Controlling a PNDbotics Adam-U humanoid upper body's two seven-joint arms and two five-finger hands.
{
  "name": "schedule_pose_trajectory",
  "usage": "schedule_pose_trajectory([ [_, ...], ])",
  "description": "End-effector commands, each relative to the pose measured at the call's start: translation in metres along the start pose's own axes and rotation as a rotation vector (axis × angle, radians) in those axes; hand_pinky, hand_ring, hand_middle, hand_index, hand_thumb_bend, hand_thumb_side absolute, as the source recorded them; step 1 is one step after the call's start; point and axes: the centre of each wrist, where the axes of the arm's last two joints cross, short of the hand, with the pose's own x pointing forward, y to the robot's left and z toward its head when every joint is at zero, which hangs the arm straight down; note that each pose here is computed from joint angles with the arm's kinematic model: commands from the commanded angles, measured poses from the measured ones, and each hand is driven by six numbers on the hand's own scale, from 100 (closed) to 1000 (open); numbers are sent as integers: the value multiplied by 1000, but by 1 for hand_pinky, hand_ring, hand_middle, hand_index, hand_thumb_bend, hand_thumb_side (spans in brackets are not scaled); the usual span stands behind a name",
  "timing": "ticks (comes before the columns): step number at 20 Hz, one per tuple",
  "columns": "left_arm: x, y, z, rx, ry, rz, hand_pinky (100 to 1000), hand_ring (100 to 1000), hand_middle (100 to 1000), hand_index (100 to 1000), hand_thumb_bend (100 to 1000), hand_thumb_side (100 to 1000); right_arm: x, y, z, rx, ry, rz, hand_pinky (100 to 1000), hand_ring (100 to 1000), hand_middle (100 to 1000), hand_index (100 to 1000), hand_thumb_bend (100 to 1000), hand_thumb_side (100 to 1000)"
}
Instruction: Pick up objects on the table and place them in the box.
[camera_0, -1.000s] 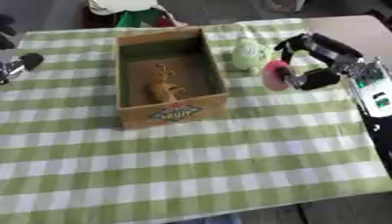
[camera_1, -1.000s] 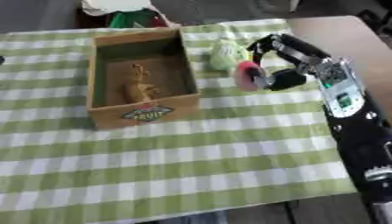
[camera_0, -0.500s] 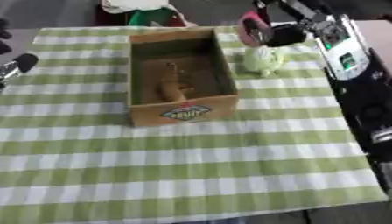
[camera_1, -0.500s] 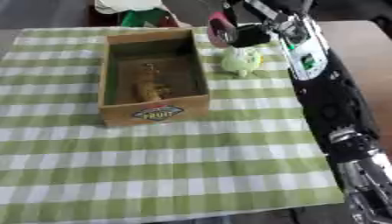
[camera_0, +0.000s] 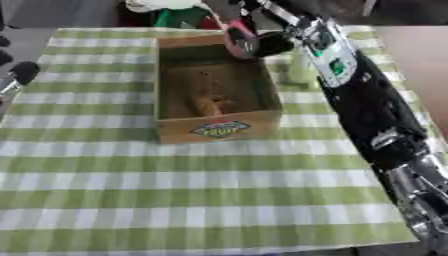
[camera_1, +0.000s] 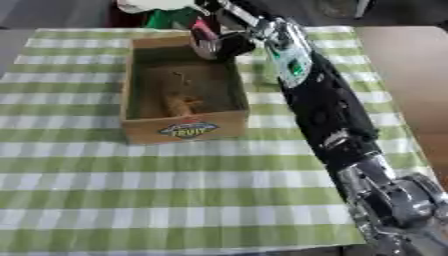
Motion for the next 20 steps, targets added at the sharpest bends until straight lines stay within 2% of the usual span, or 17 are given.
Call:
schedule_pose_trajectory([
  [1, 12, 4, -5, -2, -41, -8, 645, 572, 592, 763, 629, 368, 6, 0, -12, 48, -22, 50, 782, 875, 572, 425, 100, 214],
  [2, 12, 3, -5, -2, -42, -5, 645, 572, 592, 763, 629, 368, 6, 4, -13, 71, -25, 60, 787, 882, 589, 480, 100, 220],
  [3, 12, 3, -5, -3, -41, -2, 645, 572, 592, 764, 629, 368, 6, 6, -13, 96, -27, 72, 788, 885, 594, 493, 100, 221],
  [12, 12, 3, -5, -4, -40, 1, 645, 572, 592, 764, 629, 368, 4, 12, -13, 128, -29, 107, 788, 885, 594, 493, 100, 221],
  [13, 11, 2, -5, -5, -40, 1, 655, 575, 596, 767, 631, 372, 4, 12, -12, 130, -28, 108, 847, 966, 817, 910, 100, 325],
  [15, 9, 0, -2, -17, -26, 4, 656, 575, 596, 767, 631, 372, -1, 12, -8, 191, -25, 145, 851, 969, 824, 911, 100, 345],
  [16, 8, 0, -2, -19, -23, 4, 656, 575, 596, 767, 631, 372, -2, 10, -7, 223, -29, 168, 852, 970, 825, 911, 100, 390],
  [17, 7, 0, -1, -20, -20, 4, 657, 575, 596, 767, 630, 372, -2, 9, -6, 245, -29, 185, 860, 974, 827, 905, 100, 545],
  [20, 6, 0, -1, -20, -18, 5, 657, 575, 596, 767, 630, 372, -2, 3, -5, 273, -29, 187, 861, 974, 827, 904, 100, 568],
])
